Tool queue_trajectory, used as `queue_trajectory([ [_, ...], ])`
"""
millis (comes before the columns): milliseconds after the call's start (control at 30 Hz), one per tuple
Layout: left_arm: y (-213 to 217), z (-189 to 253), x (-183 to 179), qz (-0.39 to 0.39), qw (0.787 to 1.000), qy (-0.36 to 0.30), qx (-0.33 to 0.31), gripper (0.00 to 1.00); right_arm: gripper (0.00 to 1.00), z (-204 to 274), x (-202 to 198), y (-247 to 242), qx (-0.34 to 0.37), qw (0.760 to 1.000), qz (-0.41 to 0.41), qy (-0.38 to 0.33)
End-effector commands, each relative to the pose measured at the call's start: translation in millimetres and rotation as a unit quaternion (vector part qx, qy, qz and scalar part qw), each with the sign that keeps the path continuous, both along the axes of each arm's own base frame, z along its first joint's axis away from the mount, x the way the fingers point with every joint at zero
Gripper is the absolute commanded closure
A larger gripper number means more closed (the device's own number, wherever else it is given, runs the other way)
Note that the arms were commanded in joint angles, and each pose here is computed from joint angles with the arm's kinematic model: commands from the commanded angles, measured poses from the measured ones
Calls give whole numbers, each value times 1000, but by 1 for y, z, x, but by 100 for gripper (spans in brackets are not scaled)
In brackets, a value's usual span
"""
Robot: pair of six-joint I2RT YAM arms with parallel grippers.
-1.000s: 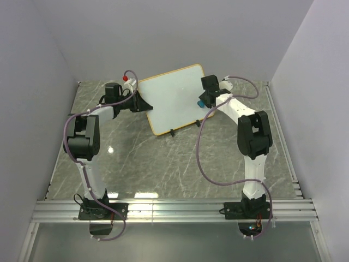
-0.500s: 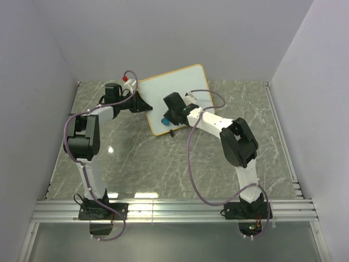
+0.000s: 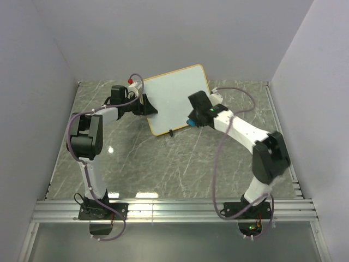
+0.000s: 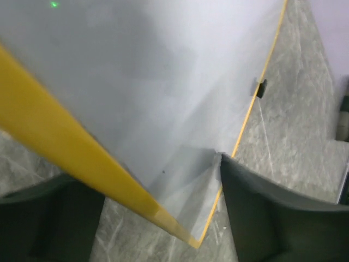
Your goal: Erase the whiteboard
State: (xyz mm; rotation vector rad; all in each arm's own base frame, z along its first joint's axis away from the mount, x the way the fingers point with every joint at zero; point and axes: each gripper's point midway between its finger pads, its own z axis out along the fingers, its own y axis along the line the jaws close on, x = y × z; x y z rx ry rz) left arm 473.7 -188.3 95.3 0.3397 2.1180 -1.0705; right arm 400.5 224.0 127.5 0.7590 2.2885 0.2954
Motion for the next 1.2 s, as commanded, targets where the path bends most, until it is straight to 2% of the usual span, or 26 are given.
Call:
queue_trajectory([
  [0,3,-5,1,9,1000,-6,25,11,100,18,-31,-41,-39,999,-7,-14],
  [100,6,12,-1,19,999,-16,25,0,100,7,-59,-72,-54,998,-18,-8],
  [267,34,27,-10,86,996,-7,27,1,100,-33,-85,-102,-45,997,-43,38],
  [333,50,51,-12,121,992,-25,12,1,100,-41,-81,-100,-39,998,-37,40],
  [367,56,47,-19,137,990,-16,13,1,100,-43,-80,-96,-35,998,-30,43],
  [400,61,66,-22,153,988,-31,11,0,86,-44,-75,-96,-36,998,-29,42],
  [433,67,71,-24,171,985,-35,17,0,66,-49,-71,-95,-45,998,-23,48],
  [467,81,68,-25,212,976,-26,39,1,15,-46,-61,-96,-44,998,-26,45],
  [500,85,88,-30,229,972,-42,34,1,1,-47,-54,-95,-40,998,-22,47],
  [633,99,120,-53,277,958,-62,32,1,0,-59,-26,-100,-69,995,4,75],
  [767,120,117,-84,337,939,-43,52,0,0,-34,-15,-101,-71,996,12,48],
  [900,142,118,-116,390,917,-38,78,1,0,-12,-35,-100,-43,998,36,4],
  [967,145,127,-128,395,914,-43,79,0,0,-18,-62,-111,14,999,1,51],
  [1033,142,129,-139,388,918,-36,78,1,9,-14,-82,-110,74,995,-10,62],
  [1100,140,135,-148,390,917,-34,74,1,9,4,-92,-107,35,999,-8,41],
  [1133,138,131,-153,390,917,-27,85,1,9,17,-109,-98,-9,999,24,32],
  [1167,138,129,-156,390,916,-26,90,1,9,41,-103,-100,-47,999,19,-7],
])
